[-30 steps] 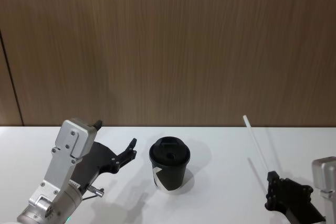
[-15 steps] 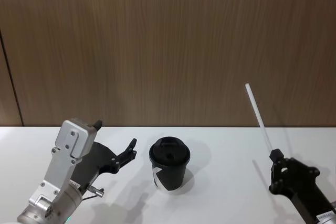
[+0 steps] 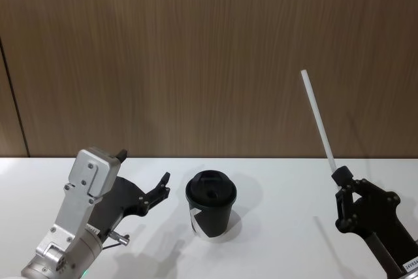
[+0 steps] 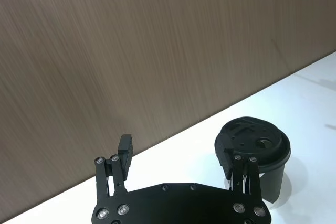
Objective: Pick up the straw with one hand, pass it to the other hand, and insert it into the cup.
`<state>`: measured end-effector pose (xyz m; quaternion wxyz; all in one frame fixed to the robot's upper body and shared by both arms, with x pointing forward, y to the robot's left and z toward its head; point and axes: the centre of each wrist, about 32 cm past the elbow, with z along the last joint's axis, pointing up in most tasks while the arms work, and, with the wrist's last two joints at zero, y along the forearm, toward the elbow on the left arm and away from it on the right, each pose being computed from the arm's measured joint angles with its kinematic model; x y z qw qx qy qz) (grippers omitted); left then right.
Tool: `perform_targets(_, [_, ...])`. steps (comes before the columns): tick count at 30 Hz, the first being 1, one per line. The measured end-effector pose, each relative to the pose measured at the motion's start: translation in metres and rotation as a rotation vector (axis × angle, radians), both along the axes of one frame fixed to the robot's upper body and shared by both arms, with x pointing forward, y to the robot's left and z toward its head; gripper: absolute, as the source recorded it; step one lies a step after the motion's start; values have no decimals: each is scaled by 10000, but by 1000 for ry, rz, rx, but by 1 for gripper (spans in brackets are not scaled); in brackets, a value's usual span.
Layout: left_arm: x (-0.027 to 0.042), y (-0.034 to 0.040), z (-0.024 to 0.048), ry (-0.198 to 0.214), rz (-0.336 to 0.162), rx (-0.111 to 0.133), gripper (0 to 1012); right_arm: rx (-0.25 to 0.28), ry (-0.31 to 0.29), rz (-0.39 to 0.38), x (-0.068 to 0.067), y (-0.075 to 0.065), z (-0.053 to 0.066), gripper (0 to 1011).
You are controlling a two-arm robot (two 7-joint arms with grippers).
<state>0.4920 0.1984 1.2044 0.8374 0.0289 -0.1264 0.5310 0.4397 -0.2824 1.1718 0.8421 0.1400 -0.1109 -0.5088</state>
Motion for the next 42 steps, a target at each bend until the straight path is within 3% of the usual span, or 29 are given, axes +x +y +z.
perform_targets(6, [0,0,0,0,0,0,1003,23,-52,79,7,-13,15,0])
perform_targets(19, [0,0,0,0,0,0,1002,30,-102,176,11,-12,44,0])
perform_targets(42, [0,0,0,0,0,0,1003,29,-125,225,11,0,65,0])
